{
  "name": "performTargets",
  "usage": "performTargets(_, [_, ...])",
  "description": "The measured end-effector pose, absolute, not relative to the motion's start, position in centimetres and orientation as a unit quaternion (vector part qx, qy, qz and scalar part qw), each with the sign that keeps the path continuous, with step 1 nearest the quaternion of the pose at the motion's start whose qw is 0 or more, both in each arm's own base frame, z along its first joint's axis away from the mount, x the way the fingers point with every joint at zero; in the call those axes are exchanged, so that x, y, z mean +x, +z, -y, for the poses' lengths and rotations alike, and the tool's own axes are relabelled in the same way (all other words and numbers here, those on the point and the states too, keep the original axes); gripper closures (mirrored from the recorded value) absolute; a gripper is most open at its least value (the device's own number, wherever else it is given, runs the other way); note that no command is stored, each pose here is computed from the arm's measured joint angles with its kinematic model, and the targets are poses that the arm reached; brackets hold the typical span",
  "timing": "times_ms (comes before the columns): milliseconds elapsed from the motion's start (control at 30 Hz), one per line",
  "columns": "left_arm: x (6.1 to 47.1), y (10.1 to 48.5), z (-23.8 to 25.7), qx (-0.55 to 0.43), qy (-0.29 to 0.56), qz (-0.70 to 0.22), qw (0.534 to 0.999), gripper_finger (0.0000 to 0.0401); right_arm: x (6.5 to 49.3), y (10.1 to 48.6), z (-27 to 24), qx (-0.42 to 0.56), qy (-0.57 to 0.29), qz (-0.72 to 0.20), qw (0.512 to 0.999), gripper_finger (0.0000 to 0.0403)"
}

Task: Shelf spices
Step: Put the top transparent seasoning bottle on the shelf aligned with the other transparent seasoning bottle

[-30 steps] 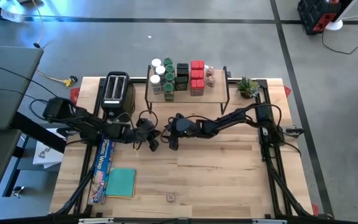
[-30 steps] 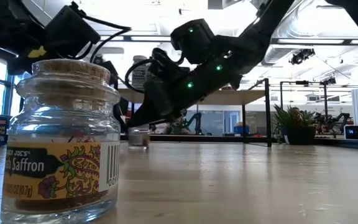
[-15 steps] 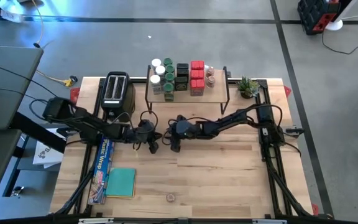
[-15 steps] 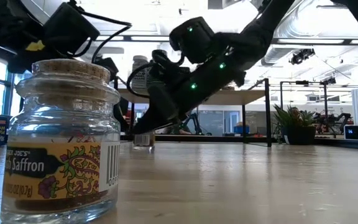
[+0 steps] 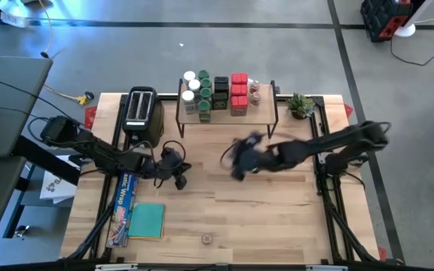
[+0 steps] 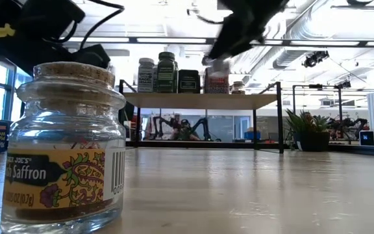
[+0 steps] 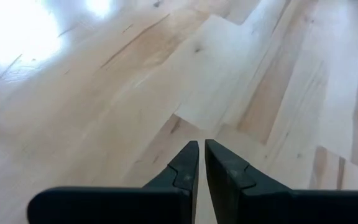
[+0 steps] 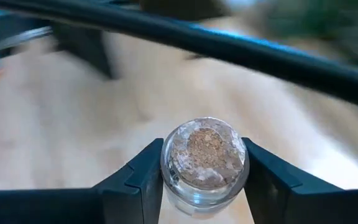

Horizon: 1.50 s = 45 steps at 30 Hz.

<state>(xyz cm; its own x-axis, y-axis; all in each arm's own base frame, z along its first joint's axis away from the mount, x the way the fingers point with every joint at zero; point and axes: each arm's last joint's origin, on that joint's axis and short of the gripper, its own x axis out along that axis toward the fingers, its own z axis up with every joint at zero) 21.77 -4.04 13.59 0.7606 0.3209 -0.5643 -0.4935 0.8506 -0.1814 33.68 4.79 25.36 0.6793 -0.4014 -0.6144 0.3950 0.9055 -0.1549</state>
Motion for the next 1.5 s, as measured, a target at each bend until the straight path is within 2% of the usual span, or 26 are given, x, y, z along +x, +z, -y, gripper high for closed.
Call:
performTargets(133, [21.7,13.6,4.3,-0.158,0.227,-0.261,0.925,0.0378,29.7,29.3,-1.7,0.016,-0.296,-0.326,0.898,0.0241])
performTargets(233, [21.6,13.6,4.4,-0.156,0.228,-0.259,0.925,0.0378,27.8,30.8,1.7,0.04,-0.347,-0.306,0.886,0.0241])
performTargets(367, [21.7,13.6,4.4,-0.16,0.23,-0.256,0.925,0.0378,26.9,30.1,5.9,0.076,-0.363,-0.318,0.872,0.0241])
performTargets(567, [21.7,13.7,4.4,-0.158,0.229,-0.254,0.926,0.0378,25.8,26.7,9.5,0.114,-0.421,-0.327,0.839,0.0241])
performTargets(733, [21.8,13.8,4.5,-0.159,0.229,-0.249,0.928,0.0378,25.7,25.9,10.6,0.134,-0.422,-0.29,0.848,0.0238])
performTargets(967, [21.8,13.8,4.5,-0.159,0.229,-0.248,0.928,0.0378,25.7,26.2,11.8,0.125,-0.438,-0.252,0.854,0.0175])
performTargets(1267, [21.8,13.8,4.6,-0.159,0.229,-0.244,0.929,0.0378,25.7,27.0,11.7,0.097,-0.428,-0.237,0.867,0.0167])
performTargets(1500, [21.8,13.8,4.6,-0.159,0.229,-0.244,0.929,0.0378,24.0,30.0,8.0,0.059,-0.42,-0.206,0.882,0.0166])
